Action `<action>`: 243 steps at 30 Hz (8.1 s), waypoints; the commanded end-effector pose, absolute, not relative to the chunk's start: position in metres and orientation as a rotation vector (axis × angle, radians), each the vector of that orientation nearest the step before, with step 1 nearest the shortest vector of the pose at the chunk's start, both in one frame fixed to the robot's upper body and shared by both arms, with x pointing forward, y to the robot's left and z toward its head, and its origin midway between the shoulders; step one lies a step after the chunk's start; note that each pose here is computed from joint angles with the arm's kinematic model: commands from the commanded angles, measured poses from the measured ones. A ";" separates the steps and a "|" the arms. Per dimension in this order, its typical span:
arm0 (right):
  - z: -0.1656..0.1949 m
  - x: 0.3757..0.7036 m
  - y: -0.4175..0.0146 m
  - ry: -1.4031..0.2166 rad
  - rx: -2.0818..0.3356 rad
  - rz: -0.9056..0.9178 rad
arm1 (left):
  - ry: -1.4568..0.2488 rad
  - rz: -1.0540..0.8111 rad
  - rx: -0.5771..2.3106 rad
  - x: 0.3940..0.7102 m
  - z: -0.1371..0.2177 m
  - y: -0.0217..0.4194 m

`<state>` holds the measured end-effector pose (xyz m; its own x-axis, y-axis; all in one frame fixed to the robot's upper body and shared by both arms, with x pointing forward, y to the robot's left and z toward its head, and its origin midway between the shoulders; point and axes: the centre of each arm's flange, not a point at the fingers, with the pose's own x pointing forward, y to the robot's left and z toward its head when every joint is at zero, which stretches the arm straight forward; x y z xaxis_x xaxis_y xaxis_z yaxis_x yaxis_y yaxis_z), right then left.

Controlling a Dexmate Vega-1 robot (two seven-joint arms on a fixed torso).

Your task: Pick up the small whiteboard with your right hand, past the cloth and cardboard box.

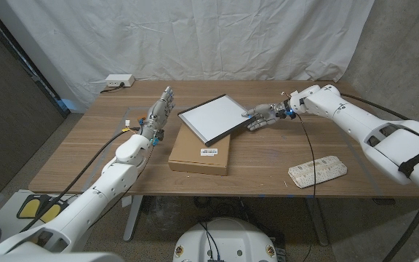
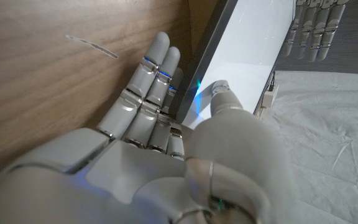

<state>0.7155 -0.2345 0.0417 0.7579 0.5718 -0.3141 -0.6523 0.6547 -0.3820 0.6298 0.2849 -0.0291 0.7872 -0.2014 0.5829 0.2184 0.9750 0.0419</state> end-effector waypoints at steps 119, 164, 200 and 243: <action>0.032 0.702 -0.251 -0.004 -0.159 0.733 | -0.634 -0.207 0.040 0.607 -0.004 0.281; 0.066 0.677 -0.255 -0.095 -0.154 0.709 | -0.659 -0.190 0.057 0.593 0.003 0.296; 0.093 0.661 -0.271 -0.159 -0.134 0.691 | -0.668 -0.190 0.049 0.590 0.005 0.290; 0.107 0.643 -0.270 -0.199 -0.118 0.676 | -0.671 -0.203 0.036 0.594 0.005 0.295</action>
